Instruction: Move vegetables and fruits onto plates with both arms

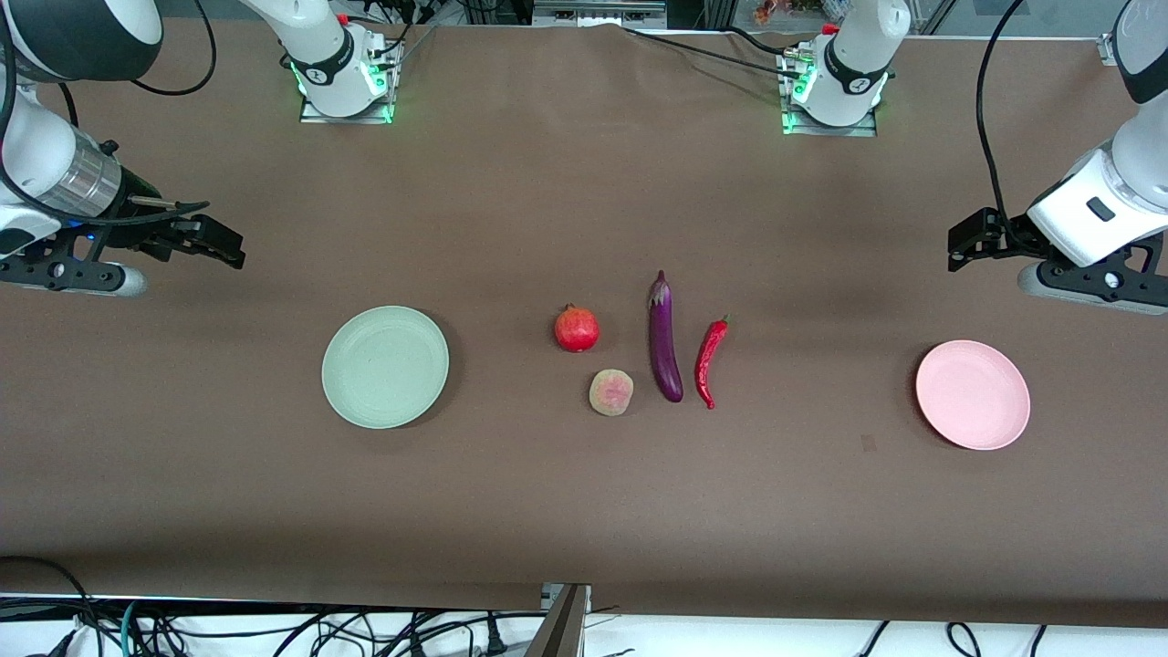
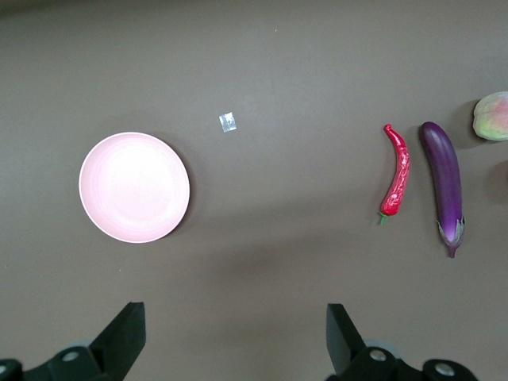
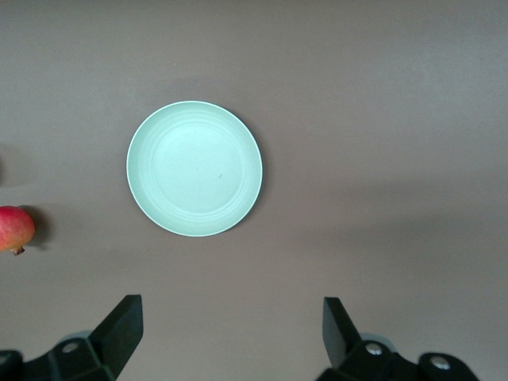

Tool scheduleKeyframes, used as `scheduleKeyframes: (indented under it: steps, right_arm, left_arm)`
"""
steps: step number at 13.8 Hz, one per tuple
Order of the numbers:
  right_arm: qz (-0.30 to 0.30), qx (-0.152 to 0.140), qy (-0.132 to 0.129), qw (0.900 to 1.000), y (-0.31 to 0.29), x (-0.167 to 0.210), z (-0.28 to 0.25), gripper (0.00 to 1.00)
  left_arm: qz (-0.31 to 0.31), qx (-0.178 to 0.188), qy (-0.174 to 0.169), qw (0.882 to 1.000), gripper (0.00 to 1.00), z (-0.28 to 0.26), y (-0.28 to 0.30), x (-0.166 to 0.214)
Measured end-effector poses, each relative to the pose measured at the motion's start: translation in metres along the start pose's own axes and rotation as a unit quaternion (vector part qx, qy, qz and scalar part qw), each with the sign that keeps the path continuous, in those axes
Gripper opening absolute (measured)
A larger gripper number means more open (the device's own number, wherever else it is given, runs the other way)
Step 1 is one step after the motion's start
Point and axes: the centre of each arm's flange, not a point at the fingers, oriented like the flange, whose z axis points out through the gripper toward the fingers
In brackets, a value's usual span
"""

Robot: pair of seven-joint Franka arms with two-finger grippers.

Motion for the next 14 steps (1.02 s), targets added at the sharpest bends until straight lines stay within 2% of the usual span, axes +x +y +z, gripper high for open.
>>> scheduleKeyframes:
  steps: [9,12,14]
  right_arm:
    - [0.0,0.0,0.0,1.0,0.0,0.0,0.0,1.0]
    - [0.0,0.0,0.0,1.0,0.0,0.0,0.0,1.0]
    - [0.0,0.0,0.0,1.0,0.0,0.0,0.0,1.0]
  left_arm:
    - [0.006,-0.001,-0.006,1.0,1.0,0.002,0.007,0.001]
    - [0.012,-0.004,-0.033,0.999,1.0,0.017,0.012,0.002]
    - [0.027,-0.014,-0.066,0.997,1.0,0.035,0.021,0.003]
